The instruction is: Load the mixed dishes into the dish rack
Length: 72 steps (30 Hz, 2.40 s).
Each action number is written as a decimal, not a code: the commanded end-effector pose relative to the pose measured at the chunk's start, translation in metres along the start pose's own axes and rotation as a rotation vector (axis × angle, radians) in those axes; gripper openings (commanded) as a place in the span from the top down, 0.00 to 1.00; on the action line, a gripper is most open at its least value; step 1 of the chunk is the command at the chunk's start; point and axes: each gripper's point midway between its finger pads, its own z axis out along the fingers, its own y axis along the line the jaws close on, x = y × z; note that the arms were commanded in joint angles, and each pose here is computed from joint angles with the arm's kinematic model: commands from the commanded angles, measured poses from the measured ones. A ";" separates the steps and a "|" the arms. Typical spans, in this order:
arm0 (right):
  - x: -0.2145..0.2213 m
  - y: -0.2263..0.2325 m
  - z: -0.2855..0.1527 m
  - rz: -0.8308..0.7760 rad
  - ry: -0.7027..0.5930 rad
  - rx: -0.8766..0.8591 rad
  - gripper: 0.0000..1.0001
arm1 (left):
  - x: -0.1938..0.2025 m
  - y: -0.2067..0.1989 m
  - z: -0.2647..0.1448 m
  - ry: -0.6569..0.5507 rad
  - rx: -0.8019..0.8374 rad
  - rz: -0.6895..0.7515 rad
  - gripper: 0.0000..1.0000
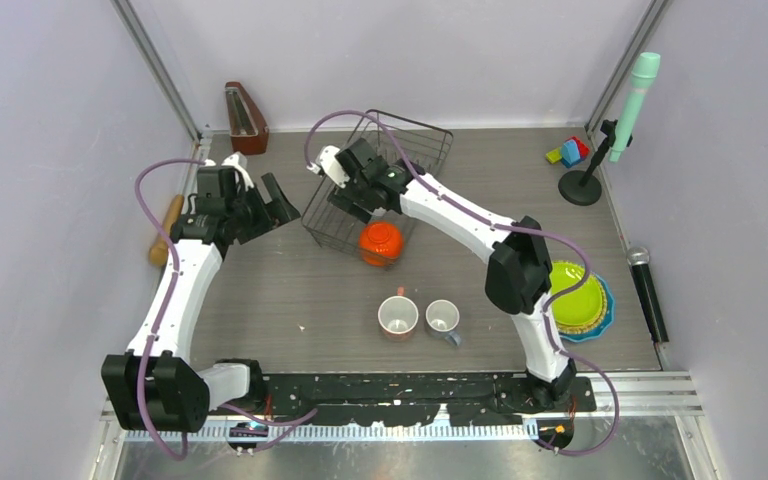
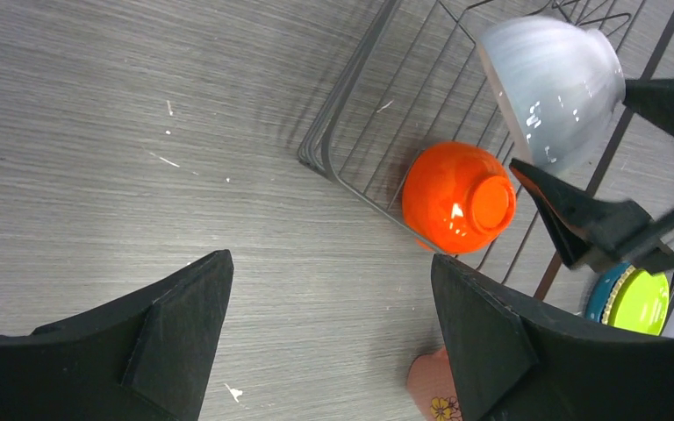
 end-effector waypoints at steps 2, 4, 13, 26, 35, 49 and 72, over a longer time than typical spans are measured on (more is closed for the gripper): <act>-0.032 -0.038 0.010 -0.104 -0.067 0.188 1.00 | 0.000 0.002 -0.005 -0.006 0.019 0.012 0.14; -0.033 -0.039 0.019 -0.112 -0.071 0.206 1.00 | 0.001 0.002 -0.005 -0.006 0.021 0.011 0.14; -0.042 -0.032 0.053 -0.121 -0.089 0.333 1.00 | 0.002 0.006 -0.005 -0.012 0.012 0.013 0.14; -0.040 0.008 0.067 -0.056 -0.097 0.203 0.32 | 0.002 0.005 -0.006 -0.013 0.015 0.019 0.14; -0.046 0.030 0.048 0.003 -0.123 0.052 0.01 | 0.002 0.004 -0.007 -0.016 0.022 0.014 0.14; -0.080 0.017 -0.007 0.151 -0.255 -0.041 0.00 | 0.008 -0.003 -0.003 0.017 0.068 0.018 0.15; 0.149 -0.119 -0.139 1.196 -0.021 0.348 0.01 | 0.038 -0.033 0.045 0.080 0.068 -0.174 0.20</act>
